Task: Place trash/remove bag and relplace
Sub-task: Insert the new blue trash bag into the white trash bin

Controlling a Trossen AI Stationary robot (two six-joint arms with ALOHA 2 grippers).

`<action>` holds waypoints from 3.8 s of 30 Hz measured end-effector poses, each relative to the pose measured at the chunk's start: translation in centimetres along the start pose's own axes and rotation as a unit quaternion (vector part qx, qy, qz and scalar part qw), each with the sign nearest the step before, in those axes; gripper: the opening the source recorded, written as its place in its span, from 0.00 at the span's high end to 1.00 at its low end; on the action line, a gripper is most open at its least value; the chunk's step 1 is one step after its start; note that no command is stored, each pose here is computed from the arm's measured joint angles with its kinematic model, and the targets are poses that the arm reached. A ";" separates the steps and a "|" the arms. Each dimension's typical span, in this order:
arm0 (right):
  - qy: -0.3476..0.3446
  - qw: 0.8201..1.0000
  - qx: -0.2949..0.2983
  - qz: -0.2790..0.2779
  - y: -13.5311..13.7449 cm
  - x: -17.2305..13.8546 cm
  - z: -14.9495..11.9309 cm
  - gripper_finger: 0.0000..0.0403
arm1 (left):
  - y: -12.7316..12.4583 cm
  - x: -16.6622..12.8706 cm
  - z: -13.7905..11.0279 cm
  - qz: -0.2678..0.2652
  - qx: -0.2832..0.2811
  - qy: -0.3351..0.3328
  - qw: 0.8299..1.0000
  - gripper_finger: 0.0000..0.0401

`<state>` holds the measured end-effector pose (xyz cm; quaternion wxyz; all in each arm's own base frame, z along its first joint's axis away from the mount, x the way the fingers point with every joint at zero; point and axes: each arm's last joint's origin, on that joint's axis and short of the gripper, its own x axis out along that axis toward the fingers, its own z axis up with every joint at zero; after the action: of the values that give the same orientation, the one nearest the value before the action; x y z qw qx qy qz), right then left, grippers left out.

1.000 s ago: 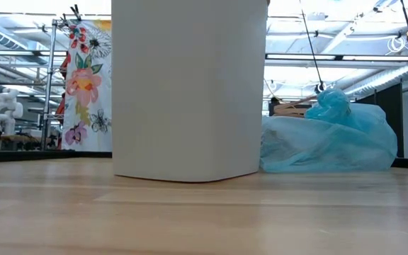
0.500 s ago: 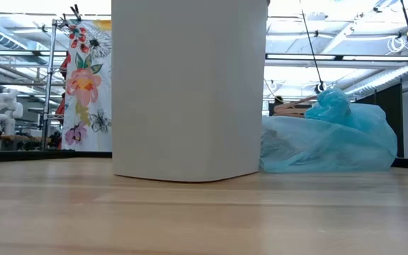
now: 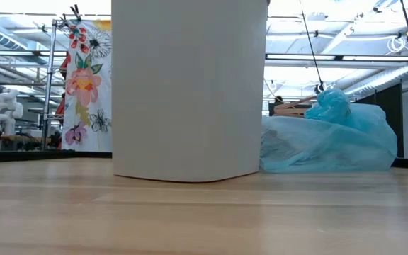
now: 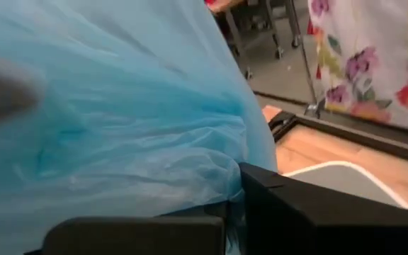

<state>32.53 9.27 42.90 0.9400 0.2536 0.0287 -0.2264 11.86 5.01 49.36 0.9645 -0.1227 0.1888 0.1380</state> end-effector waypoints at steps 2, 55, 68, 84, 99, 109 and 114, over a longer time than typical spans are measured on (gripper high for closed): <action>0.012 1.000 0.012 0.000 -0.5 0.9 -0.1 1.00 | -0.1 0.0 -0.1 -0.003 0.001 0.003 1.000 0.59; 0.195 0.978 -0.075 -0.011 -5.2 4.0 -0.9 0.61 | -9.4 8.9 -5.4 -0.189 0.017 -0.065 0.980 0.59; 0.211 0.974 -0.076 0.013 -5.0 3.9 -1.0 0.61 | -10.6 11.6 -5.9 -0.187 -0.001 -0.038 0.982 0.59; 0.212 0.974 -0.081 0.025 -4.4 3.6 -1.3 0.61 | -10.3 11.9 -6.2 -0.105 -0.001 -0.047 0.993 0.92; 0.120 0.979 -0.036 0.161 -1.7 -0.6 2.4 0.62 | -8.3 9.0 -4.1 -0.074 -0.042 -0.143 0.986 0.99; 0.046 0.984 -0.041 0.168 -0.5 0.2 2.6 0.96 | -8.5 8.1 -2.6 -0.121 -0.129 -0.208 0.962 1.00; -0.017 0.979 -0.037 0.202 0.7 1.5 2.6 0.99 | -8.4 8.3 -2.2 -0.126 -0.130 -0.223 0.958 1.00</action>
<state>33.98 7.95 45.22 0.9755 0.2152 -0.0302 -0.0353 21.09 -1.64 45.61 0.9675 -0.2357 -0.0676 0.0623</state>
